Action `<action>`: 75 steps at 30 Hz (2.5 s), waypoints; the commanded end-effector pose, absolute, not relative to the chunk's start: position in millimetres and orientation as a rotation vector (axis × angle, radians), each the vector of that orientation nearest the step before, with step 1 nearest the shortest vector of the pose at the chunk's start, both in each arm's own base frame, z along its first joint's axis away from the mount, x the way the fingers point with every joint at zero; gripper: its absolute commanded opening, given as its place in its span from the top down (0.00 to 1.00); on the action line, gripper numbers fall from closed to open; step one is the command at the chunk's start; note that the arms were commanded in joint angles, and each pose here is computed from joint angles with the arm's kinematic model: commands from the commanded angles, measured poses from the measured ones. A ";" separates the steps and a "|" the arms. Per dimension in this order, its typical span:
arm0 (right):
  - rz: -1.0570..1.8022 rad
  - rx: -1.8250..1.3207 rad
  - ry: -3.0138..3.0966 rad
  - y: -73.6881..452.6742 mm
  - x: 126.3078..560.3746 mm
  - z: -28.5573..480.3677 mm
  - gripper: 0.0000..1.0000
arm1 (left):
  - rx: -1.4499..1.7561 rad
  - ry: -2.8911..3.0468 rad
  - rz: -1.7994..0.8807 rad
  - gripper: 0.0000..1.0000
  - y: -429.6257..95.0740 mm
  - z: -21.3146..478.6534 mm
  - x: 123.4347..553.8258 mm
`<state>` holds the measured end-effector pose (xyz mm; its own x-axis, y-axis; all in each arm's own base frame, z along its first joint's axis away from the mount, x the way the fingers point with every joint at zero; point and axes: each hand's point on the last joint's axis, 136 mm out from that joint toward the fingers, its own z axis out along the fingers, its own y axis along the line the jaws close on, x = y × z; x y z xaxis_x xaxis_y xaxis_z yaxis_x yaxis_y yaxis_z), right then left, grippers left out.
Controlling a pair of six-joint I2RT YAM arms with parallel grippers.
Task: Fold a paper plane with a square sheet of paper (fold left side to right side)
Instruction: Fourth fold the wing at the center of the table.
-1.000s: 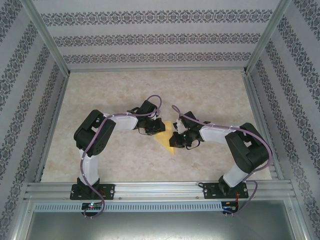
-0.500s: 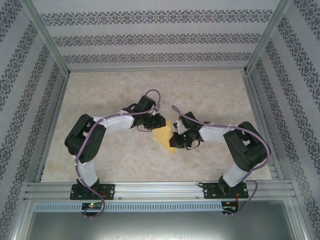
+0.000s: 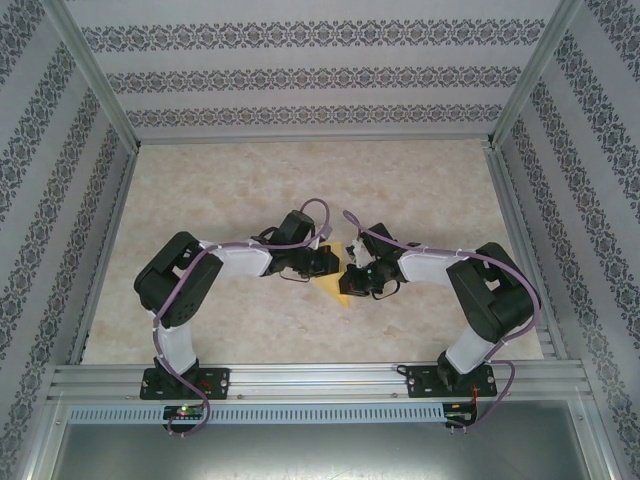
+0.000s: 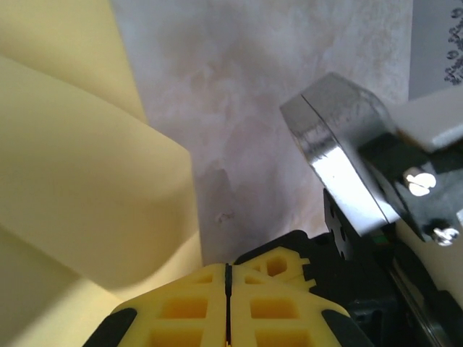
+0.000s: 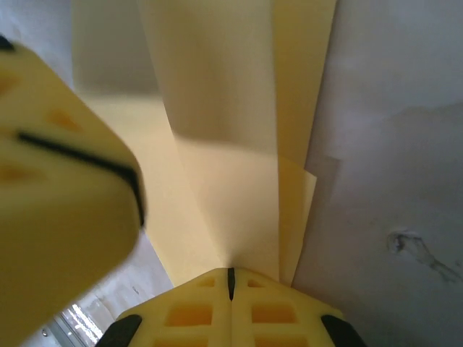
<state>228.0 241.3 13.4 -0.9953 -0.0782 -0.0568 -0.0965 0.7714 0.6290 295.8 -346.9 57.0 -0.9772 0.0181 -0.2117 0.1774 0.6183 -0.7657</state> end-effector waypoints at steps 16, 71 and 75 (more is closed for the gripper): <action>0.736 -0.110 3.150 205.3 198.4 -27.2 1.00 | 0.126 2.706 -1.245 0.94 -346.8 18.1 290.9; 0.748 -0.207 3.141 217.0 191.2 -21.2 1.00 | -0.039 2.590 -0.934 0.89 -238.7 50.5 442.8; 0.737 -0.208 3.151 216.4 190.5 -22.4 1.00 | -0.017 2.527 -0.982 0.88 -238.8 81.6 428.1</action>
<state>226.7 243.5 12.9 -0.9879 -0.1357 -0.0753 -0.1542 0.8058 0.5718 435.6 -237.6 40.5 -0.9318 -0.1771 -0.3167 0.0687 0.7709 -0.6333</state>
